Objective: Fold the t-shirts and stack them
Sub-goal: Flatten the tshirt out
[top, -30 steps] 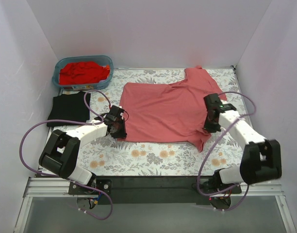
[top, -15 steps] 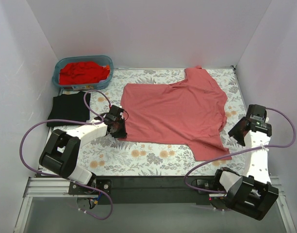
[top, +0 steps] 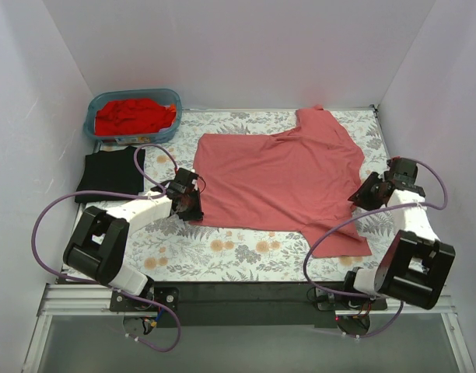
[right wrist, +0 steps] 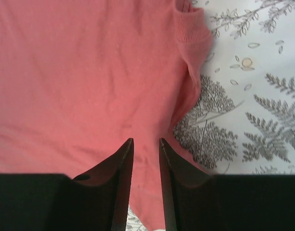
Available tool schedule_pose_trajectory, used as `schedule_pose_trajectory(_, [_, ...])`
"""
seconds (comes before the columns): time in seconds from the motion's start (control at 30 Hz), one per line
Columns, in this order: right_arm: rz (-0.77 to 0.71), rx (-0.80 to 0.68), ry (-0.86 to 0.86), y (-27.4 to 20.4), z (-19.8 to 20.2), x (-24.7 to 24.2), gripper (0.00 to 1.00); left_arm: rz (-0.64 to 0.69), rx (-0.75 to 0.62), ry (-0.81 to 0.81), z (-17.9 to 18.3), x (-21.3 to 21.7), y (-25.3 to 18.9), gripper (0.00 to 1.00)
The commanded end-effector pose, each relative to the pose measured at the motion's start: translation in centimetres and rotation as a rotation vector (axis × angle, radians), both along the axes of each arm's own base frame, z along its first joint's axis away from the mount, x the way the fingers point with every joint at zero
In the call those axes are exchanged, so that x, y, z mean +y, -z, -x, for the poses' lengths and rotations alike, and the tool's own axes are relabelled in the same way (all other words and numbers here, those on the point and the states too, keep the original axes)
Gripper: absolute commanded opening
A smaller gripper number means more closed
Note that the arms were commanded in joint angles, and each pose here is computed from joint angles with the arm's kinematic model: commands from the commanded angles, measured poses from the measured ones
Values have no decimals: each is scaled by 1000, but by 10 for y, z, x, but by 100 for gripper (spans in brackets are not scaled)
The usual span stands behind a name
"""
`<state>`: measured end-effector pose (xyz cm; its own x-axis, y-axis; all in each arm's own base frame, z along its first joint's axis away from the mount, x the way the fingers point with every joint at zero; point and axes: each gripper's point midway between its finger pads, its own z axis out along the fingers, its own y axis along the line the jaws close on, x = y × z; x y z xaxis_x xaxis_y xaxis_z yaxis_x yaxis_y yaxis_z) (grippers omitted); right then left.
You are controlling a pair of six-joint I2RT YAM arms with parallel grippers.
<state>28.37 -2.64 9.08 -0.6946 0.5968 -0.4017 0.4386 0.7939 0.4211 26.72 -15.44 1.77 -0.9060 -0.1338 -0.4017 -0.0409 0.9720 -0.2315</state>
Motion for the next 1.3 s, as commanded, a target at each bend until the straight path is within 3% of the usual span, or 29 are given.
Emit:
schedule_pose_trajectory(0.0, [-13,-89,-6,4,-34,-4,34,-68,98,-10,19,16,24,17])
schedule_pose_trajectory(0.17, [32,-16,79,36,-44,-24,35,-71,96,-20,18,18,25,13])
schedule_pose_trajectory(0.43, [209,-26,191,30,-40,-61,38,-86,105,-25,17,21,28,13])
schedule_pose_trajectory(0.93, [84,6,56,66,-38,-35,34,-86,115,-25,17,20,31,13])
schedule_pose_trajectory(1.0, [94,19,56,70,-36,-37,29,-85,114,-26,17,21,30,13])
schedule_pose_trajectory(1.13, [181,37,86,70,-37,-61,8,-86,120,-30,19,21,32,13])
schedule_pose_trajectory(1.27, [374,37,100,39,-56,-107,7,-92,127,-28,19,21,34,12])
